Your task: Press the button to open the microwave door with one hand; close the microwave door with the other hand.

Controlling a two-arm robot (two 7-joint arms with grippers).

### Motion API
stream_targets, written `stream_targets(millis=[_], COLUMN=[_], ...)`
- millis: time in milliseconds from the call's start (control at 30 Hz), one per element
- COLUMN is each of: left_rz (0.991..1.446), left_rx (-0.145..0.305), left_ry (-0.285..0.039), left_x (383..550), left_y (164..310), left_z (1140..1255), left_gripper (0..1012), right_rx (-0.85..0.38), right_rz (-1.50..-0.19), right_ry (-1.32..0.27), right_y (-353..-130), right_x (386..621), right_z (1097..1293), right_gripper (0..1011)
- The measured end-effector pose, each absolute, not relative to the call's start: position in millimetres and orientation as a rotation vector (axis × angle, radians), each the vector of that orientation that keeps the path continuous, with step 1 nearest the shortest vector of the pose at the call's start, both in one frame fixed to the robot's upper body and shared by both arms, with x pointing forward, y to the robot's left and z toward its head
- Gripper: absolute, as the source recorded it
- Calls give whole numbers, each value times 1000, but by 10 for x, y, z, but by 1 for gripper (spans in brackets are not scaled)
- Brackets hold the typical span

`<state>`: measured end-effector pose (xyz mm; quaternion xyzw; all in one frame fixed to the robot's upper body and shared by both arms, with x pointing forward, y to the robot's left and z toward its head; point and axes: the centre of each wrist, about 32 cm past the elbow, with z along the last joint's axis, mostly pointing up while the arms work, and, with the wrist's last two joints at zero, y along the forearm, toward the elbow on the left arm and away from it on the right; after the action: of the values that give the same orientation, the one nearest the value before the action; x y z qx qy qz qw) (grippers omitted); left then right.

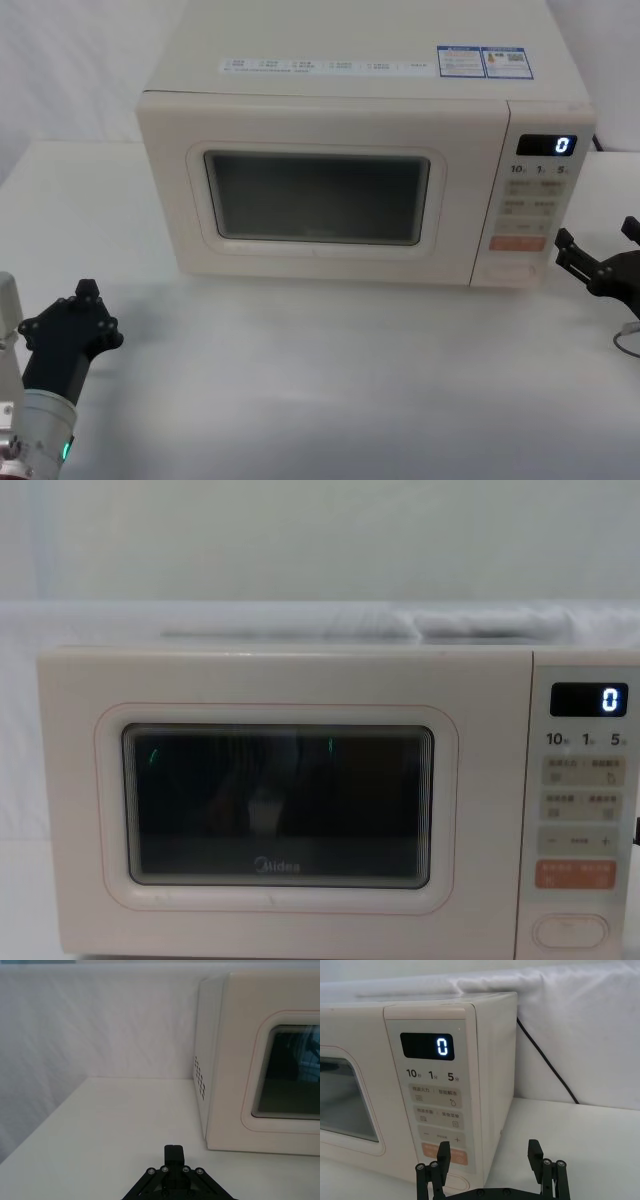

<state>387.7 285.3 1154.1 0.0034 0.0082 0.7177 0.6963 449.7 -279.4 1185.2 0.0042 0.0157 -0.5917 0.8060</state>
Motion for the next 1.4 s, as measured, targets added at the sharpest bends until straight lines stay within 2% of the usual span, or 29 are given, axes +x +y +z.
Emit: stream_targets(millis=[300, 1000, 1067, 1233, 1300, 1400], left_rz=[1595, 1594, 1594, 1594, 1595, 1595], left_rx=[21, 22, 21, 21, 21, 21], left_ry=[6, 7, 7, 7, 7, 7], left_x=[3877, 3876, 3876, 3876, 3876, 3876], left_y=[2834, 2837, 2837, 2838, 2838, 2838], left_z=[11532, 11532, 11532, 11533, 11533, 11534], left_gripper=[0, 15, 102, 203, 301, 380], right_rx=[9, 9, 9, 9, 9, 9], right_rz=[-1266, -1266, -1266, -1266, -1266, -1266], right_ry=[34, 34, 34, 34, 34, 34], right_y=[-2794, -2794, -2794, -2793, -2794, -2793], right_x=[4497, 4497, 4497, 4497, 4497, 4497], right_z=[11852, 11852, 11852, 11852, 11852, 11852], right_gripper=[1002, 1002, 1002, 1002, 1002, 1002])
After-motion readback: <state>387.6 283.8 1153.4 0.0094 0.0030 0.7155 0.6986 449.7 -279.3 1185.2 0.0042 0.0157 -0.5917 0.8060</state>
